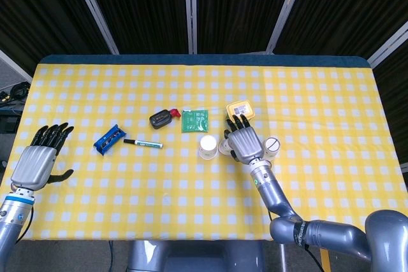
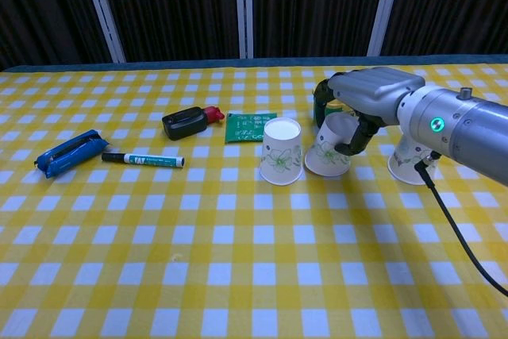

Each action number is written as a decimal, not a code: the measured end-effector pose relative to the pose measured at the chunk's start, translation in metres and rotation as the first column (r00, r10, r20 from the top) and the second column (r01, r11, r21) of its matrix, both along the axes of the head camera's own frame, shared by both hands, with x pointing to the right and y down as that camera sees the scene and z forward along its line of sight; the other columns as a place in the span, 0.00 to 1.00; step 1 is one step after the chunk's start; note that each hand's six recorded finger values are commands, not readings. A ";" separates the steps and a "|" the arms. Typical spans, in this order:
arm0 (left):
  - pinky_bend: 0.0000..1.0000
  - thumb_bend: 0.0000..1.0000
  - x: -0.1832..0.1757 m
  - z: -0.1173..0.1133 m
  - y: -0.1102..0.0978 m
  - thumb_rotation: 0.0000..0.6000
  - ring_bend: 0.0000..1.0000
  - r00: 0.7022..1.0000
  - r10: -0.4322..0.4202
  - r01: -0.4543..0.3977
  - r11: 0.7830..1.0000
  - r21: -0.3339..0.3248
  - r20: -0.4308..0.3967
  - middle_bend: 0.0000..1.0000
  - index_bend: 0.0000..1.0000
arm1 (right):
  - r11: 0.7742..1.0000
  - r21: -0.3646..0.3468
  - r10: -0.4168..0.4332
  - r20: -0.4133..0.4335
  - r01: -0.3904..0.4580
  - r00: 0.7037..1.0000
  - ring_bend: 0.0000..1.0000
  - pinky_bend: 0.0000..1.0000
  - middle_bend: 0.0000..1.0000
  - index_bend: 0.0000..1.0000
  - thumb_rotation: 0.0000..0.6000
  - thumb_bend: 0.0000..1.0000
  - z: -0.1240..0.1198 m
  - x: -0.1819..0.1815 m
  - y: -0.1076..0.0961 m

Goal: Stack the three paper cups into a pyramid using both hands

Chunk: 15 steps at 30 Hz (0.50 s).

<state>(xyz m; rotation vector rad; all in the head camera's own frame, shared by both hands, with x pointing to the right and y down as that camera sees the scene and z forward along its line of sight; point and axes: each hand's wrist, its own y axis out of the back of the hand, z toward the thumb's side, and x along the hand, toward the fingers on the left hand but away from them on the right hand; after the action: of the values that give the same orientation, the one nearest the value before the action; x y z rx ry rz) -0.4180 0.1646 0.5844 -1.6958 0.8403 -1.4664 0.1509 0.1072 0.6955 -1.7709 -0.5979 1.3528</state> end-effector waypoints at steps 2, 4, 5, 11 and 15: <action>0.00 0.20 0.000 0.000 0.000 1.00 0.00 1.000 0.001 -0.001 1.000 0.000 -0.002 0.00 0.00 | 1.000 -0.003 -0.004 -0.003 0.004 1.000 0.00 0.01 0.12 0.51 1.00 0.25 0.001 -0.001 0.002; 0.00 0.20 0.000 -0.001 0.000 1.00 0.00 1.000 -0.001 0.001 1.000 0.000 -0.003 0.00 0.00 | 1.000 -0.004 -0.007 -0.002 0.007 1.000 0.00 0.01 0.12 0.51 1.00 0.25 0.001 -0.002 0.003; 0.00 0.20 0.000 -0.001 0.000 1.00 0.00 1.000 -0.002 0.002 1.000 0.001 -0.003 0.00 0.00 | 1.000 -0.004 -0.008 -0.001 0.008 1.000 0.00 0.01 0.11 0.50 1.00 0.24 0.001 -0.003 0.003; 0.00 0.20 -0.001 -0.001 -0.001 1.00 0.00 1.000 -0.005 0.005 1.000 0.005 -0.006 0.00 0.00 | 1.000 -0.009 -0.015 0.003 0.015 1.000 0.00 0.00 0.00 0.25 1.00 0.19 0.000 -0.006 0.009; 0.00 0.20 -0.002 -0.001 -0.001 1.00 0.00 1.000 -0.010 0.010 1.000 0.008 -0.006 0.00 0.00 | 1.000 0.001 -0.007 -0.008 0.007 1.000 0.00 0.00 0.00 0.13 1.00 0.17 0.000 -0.004 0.008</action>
<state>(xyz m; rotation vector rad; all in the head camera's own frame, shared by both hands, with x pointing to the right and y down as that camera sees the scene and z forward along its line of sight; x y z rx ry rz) -0.4203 0.1633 0.5830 -1.6926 0.8581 -1.4642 0.1473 0.1149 0.6953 -1.7647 -0.5869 1.3537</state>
